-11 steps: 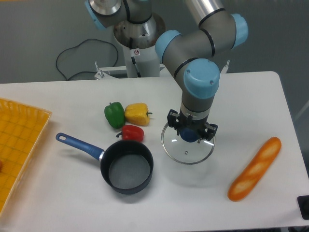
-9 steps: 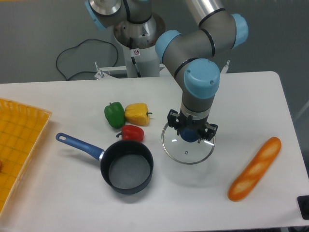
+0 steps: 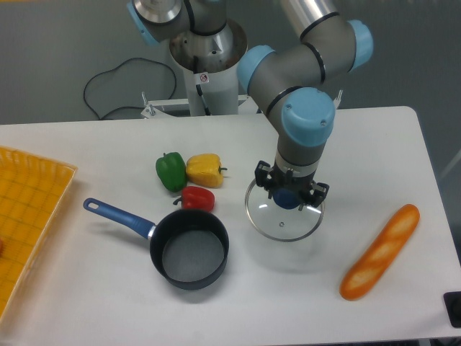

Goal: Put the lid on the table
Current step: 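Carry the glass lid by its blue knob toward the bread loaf, then lower the held glass lid flat onto the table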

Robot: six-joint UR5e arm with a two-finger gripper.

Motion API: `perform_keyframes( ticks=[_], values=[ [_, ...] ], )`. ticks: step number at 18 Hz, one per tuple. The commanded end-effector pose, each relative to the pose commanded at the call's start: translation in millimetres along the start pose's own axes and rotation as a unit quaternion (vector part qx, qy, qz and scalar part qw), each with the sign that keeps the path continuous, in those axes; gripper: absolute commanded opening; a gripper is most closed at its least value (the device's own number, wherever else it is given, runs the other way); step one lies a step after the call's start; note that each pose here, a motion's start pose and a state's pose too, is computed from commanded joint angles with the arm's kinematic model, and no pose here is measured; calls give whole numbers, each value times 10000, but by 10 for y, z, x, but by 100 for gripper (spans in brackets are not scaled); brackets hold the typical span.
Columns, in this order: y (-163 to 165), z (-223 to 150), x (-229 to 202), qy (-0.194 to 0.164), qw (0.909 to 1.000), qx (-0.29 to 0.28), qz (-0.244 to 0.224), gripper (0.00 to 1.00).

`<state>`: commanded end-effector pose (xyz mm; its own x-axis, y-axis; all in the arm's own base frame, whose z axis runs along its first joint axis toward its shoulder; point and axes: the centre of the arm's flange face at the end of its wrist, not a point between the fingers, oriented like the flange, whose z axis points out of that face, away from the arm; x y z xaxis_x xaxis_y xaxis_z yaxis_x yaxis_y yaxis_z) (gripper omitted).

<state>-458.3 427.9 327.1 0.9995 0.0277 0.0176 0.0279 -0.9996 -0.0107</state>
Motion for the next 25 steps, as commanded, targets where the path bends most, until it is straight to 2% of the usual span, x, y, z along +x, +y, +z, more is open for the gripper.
perform_keyframes(
  ticks=[8,17,25],
  values=[
    [237,209,-364,31,9996,5,284,48],
    [170,644,-595,-107,9996,58,271,48],
    [137,823,-657,-120,9996,82,257,48]
  ],
)
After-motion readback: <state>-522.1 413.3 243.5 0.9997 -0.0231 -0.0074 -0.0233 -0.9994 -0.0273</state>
